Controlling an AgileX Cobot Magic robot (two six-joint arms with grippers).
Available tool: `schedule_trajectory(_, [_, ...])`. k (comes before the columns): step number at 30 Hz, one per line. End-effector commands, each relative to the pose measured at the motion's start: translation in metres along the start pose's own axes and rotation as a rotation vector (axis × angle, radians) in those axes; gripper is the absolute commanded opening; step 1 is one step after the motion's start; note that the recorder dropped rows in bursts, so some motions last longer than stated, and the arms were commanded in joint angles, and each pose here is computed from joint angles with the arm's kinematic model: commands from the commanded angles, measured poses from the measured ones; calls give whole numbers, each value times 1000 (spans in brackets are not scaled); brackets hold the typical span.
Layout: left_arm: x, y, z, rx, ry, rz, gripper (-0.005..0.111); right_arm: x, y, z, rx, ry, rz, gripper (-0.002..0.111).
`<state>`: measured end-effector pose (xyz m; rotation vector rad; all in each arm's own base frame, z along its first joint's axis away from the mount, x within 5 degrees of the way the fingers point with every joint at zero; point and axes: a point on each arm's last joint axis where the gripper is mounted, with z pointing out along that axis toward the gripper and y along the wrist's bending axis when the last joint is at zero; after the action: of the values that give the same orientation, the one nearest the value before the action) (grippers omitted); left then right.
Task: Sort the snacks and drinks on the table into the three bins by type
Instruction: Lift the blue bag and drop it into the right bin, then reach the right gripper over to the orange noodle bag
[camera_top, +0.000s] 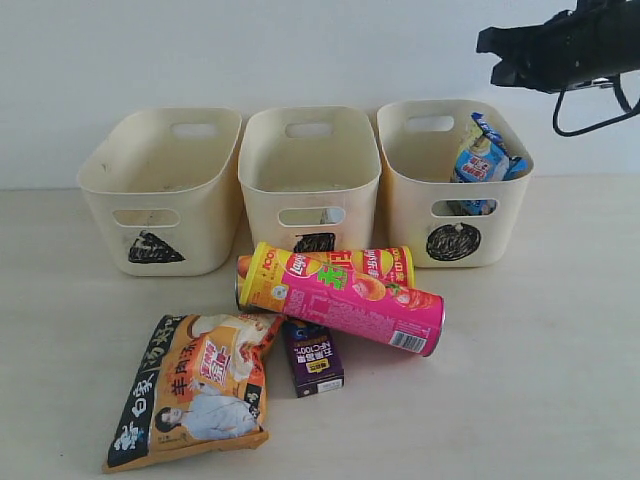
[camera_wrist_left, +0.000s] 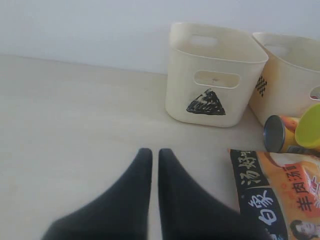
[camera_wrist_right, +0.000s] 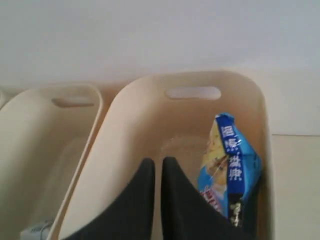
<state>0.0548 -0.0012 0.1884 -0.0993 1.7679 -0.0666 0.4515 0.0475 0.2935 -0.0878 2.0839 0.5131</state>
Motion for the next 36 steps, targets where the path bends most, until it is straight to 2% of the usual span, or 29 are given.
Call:
schedule_trajectory(1, [1,0,0,-6,-7,8,4,1,13,-17,-71,111,-51,0])
schedule_trajectory(5, [1,0,0,-6,-7,8,4,5,24,-32,-121,231,-44,0])
schedule_trajectory(8, [1,0,0,-6,-7,8,4,9,43,-55,-227,344,-55,0])
schedule_trajectory(11, [1,0,0,-6,-7,8,4,21,58,-71,-241,359,-55,0])
schedule_trajectory(13, [1,0,0,-6,-7,8,4,34,69,-83,-246,362,-55,0])
schedule_trajectory(19, [1,0,0,-6,-7,8,4,92,122,-113,-381,446,-21,0])
schedule_trajectory(24, [1,0,0,-6,-7,8,4,139,163,-117,-503,578,-20,0])
schedule_trajectory(31, [1,0,0,-6,-7,8,4,179,182,-107,-406,604,148,0])
schedule_trajectory(33, [1,0,0,-6,-7,8,4,193,182,-99,-387,643,207,5])
schedule_trajectory(36, [1,0,0,-6,-7,8,4,210,179,-82,-374,726,283,30])
